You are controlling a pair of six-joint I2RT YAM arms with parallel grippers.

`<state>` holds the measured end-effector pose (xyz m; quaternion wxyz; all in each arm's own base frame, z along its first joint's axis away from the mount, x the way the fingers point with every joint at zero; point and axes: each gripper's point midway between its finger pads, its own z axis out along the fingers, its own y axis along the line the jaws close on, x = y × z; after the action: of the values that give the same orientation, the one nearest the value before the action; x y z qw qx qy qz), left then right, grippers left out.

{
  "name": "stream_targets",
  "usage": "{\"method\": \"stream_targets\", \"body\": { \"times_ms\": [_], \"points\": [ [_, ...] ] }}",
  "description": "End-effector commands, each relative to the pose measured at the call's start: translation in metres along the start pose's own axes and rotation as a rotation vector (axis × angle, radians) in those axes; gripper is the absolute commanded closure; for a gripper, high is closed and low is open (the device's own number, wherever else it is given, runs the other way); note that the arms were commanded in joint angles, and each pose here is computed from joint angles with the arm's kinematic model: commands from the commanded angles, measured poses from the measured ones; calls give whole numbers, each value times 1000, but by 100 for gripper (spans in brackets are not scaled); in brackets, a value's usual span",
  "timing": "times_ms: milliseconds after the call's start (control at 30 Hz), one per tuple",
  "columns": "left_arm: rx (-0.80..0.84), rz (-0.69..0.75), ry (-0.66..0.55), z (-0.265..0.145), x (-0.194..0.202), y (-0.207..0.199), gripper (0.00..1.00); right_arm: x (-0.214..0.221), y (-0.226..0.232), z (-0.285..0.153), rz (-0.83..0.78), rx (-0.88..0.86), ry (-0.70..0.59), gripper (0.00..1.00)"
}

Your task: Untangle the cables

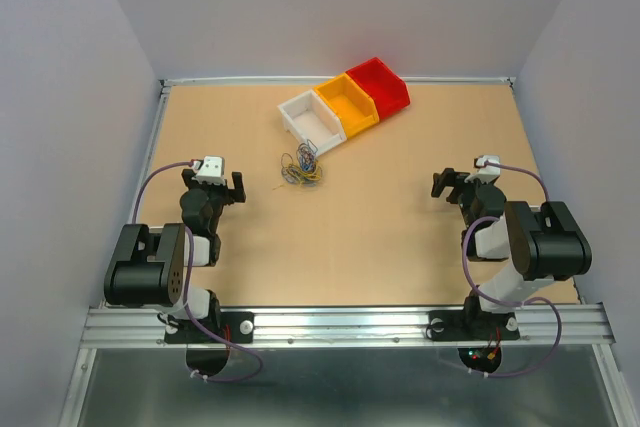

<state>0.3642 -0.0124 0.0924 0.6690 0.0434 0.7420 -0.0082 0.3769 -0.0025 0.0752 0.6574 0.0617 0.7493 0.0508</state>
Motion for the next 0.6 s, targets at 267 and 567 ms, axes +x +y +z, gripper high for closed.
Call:
{"method": "stream_targets", "body": {
  "times_ms": [267, 567],
  "points": [
    [86, 76, -335, -13, -116, -12, 1, -20, 0, 2, -22, -7, -76, 0],
    [455, 469, -351, -38, -166, -67, 1, -18, 4, 9, -35, -22, -41, 0]
  ]
}}
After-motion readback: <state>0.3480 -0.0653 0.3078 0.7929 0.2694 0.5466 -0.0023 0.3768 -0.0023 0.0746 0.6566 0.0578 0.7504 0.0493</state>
